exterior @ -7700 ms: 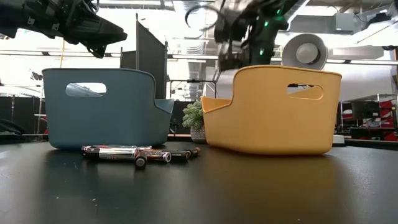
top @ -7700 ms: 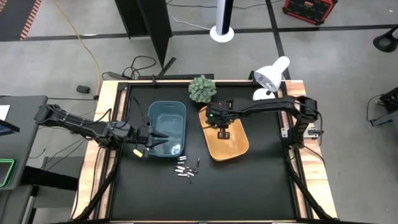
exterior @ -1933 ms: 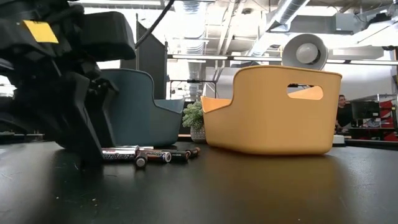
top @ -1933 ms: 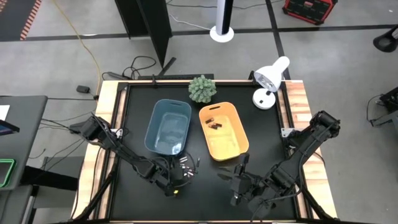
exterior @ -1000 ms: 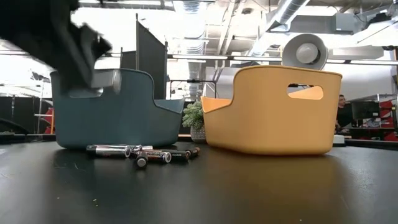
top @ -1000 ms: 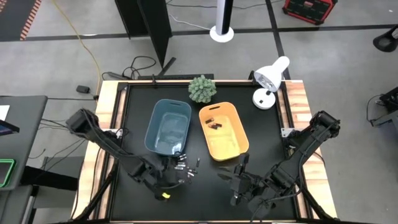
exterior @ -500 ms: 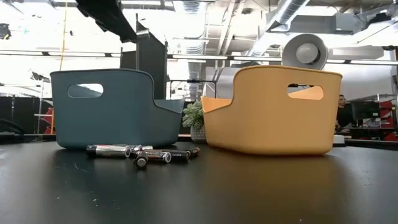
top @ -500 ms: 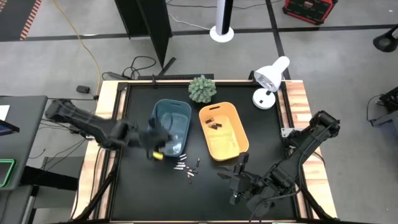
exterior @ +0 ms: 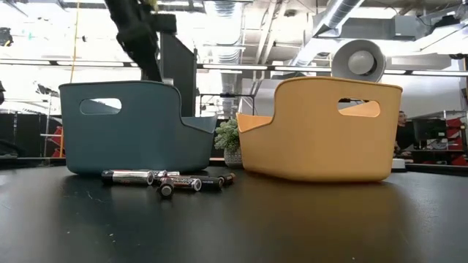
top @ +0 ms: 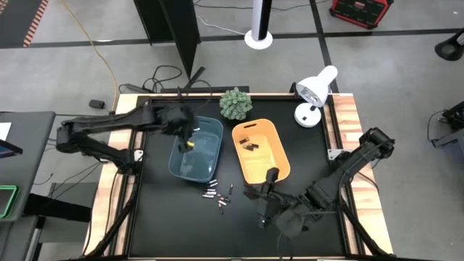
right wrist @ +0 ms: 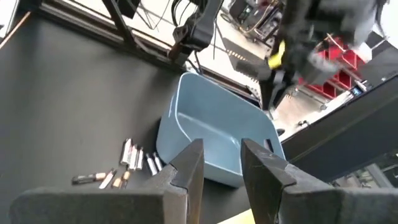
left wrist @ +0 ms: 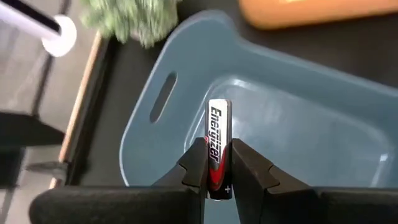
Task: Sort batteries
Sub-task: Put the silver battery into the blue bin
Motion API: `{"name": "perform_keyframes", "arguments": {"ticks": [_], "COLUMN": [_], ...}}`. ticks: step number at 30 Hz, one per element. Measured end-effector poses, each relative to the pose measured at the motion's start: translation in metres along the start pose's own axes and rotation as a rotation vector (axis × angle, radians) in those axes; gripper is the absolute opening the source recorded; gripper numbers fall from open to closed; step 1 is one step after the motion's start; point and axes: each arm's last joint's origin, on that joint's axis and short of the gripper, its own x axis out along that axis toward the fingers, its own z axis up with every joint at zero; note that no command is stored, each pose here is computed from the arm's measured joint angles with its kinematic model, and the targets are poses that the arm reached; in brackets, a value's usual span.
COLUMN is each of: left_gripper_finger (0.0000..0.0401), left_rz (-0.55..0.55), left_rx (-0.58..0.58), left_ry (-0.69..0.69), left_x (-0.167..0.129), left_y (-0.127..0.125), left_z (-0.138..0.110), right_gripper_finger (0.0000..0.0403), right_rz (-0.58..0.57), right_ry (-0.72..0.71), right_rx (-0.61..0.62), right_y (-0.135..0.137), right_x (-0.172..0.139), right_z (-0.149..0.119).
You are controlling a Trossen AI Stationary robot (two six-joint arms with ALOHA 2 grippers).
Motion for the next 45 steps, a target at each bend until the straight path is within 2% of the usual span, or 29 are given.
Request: {"name": "perform_keyframes", "arguments": {"ticks": [7, 12, 22, 34, 45], "left_gripper_finger": [0.004, 0.004, 0.004, 0.004, 0.0041], "left_rz": [-0.034, -0.047, -0.07, -0.09, -0.067], "left_rx": [0.012, 0.016, 0.068, 0.074, 0.028], "left_ry": [0.14, 0.23, 0.245, 0.268, 0.259], "left_x": [0.04, 0.055, 0.056, 0.063, 0.076], "left_y": [0.012, 0.012, 0.014, 0.011, 0.018], "left_z": [0.001, -0.005, -0.007, -0.015, -0.025], "right_gripper_finger": [0.0122, 0.0122, 0.0122, 0.0122, 0.0122], "right_rz": [0.029, 0.018, 0.033, 0.035, 0.036], "right_ry": [0.036, 0.032, 0.029, 0.037, 0.041], "right_rx": [-0.02, -0.03, -0.002, -0.016, -0.03], "right_y": [-0.003, -0.007, -0.002, -0.002, -0.002], "right_x": [0.007, 0.011, 0.005, 0.004, 0.004], "right_z": [-0.005, -0.003, -0.004, -0.005, -0.006]}}
